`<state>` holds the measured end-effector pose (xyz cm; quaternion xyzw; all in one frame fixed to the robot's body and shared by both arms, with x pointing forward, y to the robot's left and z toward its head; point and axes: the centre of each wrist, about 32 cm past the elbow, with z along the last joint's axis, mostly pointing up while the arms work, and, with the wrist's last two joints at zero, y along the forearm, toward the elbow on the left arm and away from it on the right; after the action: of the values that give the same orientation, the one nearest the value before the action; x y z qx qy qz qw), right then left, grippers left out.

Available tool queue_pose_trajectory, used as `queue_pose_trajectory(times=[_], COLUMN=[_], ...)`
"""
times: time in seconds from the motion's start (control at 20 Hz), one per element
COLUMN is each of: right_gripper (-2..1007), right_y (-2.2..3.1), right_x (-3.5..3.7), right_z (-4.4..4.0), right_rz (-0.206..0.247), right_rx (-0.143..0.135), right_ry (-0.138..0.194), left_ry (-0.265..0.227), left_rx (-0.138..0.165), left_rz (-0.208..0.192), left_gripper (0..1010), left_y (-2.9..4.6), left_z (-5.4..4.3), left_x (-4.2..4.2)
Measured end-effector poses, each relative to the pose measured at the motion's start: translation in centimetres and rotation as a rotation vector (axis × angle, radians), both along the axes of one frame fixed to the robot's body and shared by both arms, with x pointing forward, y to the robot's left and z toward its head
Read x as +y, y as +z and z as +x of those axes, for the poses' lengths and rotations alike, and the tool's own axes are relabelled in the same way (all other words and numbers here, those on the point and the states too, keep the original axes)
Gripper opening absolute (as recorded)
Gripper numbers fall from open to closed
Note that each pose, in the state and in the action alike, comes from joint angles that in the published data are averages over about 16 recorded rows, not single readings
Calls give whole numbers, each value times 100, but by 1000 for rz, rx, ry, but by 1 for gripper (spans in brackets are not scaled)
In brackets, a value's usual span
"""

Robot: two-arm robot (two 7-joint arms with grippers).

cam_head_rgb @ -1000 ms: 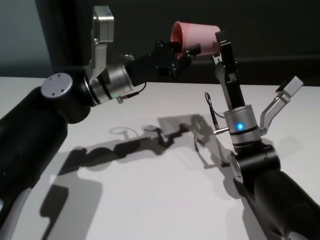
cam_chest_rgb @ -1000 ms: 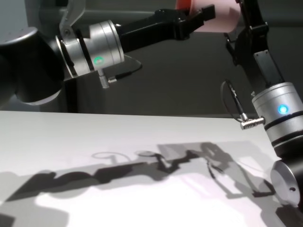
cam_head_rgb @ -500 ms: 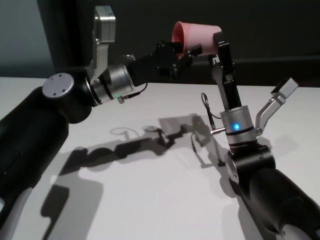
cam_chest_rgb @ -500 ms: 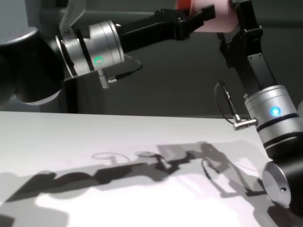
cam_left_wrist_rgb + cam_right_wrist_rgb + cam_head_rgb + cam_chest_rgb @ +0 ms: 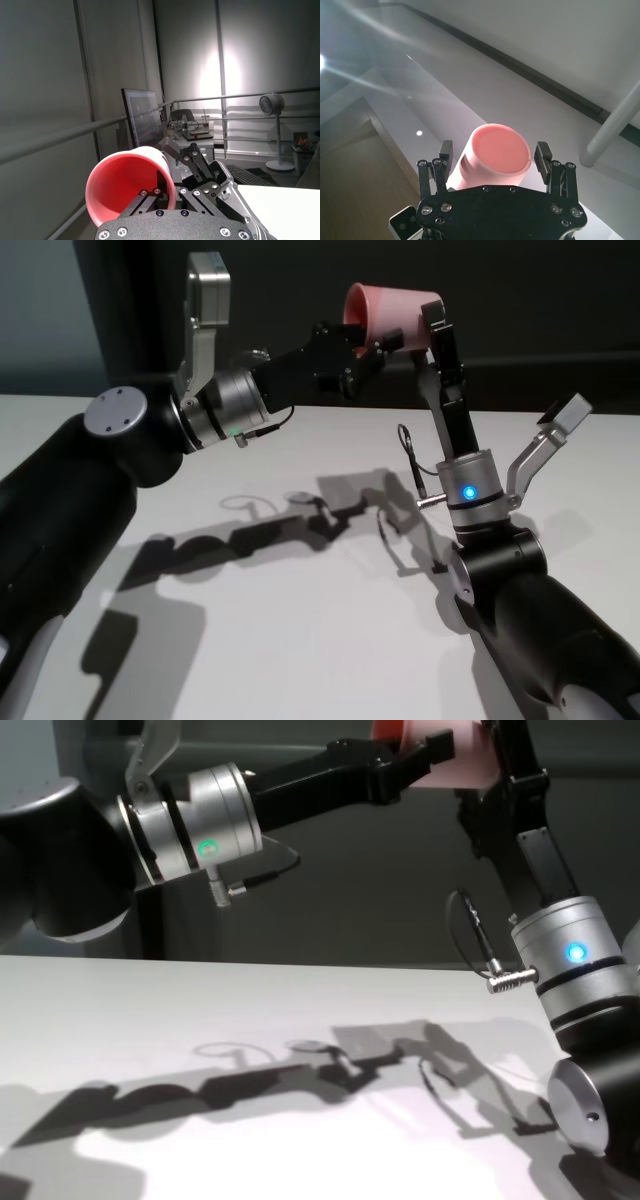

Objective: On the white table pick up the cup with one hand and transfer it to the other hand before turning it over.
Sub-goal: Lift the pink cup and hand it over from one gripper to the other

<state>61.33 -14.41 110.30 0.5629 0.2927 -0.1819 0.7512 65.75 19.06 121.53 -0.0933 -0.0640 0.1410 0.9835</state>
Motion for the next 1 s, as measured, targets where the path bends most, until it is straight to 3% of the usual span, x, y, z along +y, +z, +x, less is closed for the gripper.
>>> queue_pose_trajectory(times=[0.55, 1.0], right_gripper=[996, 920], right_y=[25, 32], right_x=[23, 21], right_z=[-6, -13], right_rz=[-7, -14], right_rx=[-10, -12], right_ry=[5, 3], left_ry=[0, 0], left_rx=[0, 0], left_rz=[0, 0], left_gripper=[55, 55], left_y=[0, 0], left_z=[0, 0], left_x=[0, -1])
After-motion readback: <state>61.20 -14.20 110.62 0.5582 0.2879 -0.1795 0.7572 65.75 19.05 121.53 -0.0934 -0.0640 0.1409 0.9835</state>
